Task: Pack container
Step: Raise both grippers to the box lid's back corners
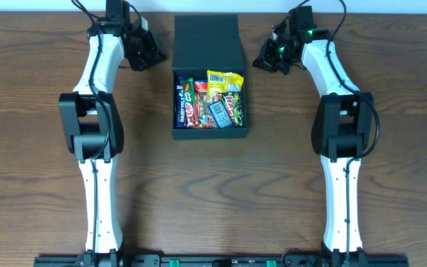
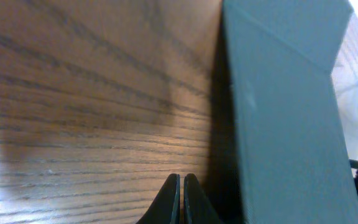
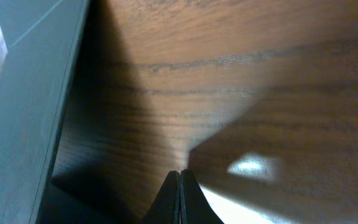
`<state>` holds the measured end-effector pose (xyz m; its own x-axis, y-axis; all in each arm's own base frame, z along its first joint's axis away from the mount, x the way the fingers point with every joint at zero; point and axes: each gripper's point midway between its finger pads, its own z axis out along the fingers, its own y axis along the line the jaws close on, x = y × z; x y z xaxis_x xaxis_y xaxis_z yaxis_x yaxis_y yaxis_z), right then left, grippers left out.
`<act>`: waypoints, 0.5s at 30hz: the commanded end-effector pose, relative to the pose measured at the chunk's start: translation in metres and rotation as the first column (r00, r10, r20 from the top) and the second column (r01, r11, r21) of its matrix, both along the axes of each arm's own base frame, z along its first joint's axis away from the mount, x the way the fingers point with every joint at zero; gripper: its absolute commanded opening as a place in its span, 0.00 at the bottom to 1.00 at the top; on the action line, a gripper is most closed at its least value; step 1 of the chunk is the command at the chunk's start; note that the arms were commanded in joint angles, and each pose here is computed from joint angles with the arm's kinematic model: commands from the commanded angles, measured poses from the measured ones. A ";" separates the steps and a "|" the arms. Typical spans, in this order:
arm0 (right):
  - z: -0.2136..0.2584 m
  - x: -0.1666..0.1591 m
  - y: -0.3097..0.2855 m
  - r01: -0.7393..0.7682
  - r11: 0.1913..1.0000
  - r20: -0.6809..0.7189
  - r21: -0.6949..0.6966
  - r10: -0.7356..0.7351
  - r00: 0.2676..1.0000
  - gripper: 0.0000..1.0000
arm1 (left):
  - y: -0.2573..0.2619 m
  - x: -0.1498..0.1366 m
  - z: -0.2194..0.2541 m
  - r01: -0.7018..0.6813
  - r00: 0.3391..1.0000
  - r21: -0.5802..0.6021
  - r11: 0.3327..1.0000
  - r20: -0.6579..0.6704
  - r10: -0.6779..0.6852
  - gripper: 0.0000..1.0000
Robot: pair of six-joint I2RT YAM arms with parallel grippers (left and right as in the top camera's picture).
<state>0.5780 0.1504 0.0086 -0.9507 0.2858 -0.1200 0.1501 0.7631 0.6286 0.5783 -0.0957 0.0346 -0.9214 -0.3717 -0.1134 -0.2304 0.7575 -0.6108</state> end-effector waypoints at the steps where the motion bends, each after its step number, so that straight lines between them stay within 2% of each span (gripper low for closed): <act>1: 0.013 0.001 0.017 -0.036 0.997 0.013 0.075 0.035 0.999 0.01 | -0.007 0.003 0.005 -0.007 1.000 -0.063 0.998 -0.022 0.006 0.06; 10: 0.012 -0.005 0.040 -0.095 0.991 0.025 0.097 0.093 0.995 0.01 | -0.024 -0.005 -0.002 0.023 0.998 -0.102 0.995 -0.053 -0.028 0.06; 15: 0.023 -0.006 0.061 -0.149 0.975 0.065 0.167 0.140 0.988 0.01 | -0.045 -0.009 0.000 0.061 0.997 -0.117 0.991 -0.049 -0.067 0.06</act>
<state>0.5746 0.1941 0.0275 -0.9693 0.2068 -0.1329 0.0511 0.6982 0.7140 0.5680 -0.1245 0.0328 -0.9396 -0.3411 -0.0284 -0.2373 0.7089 -0.6642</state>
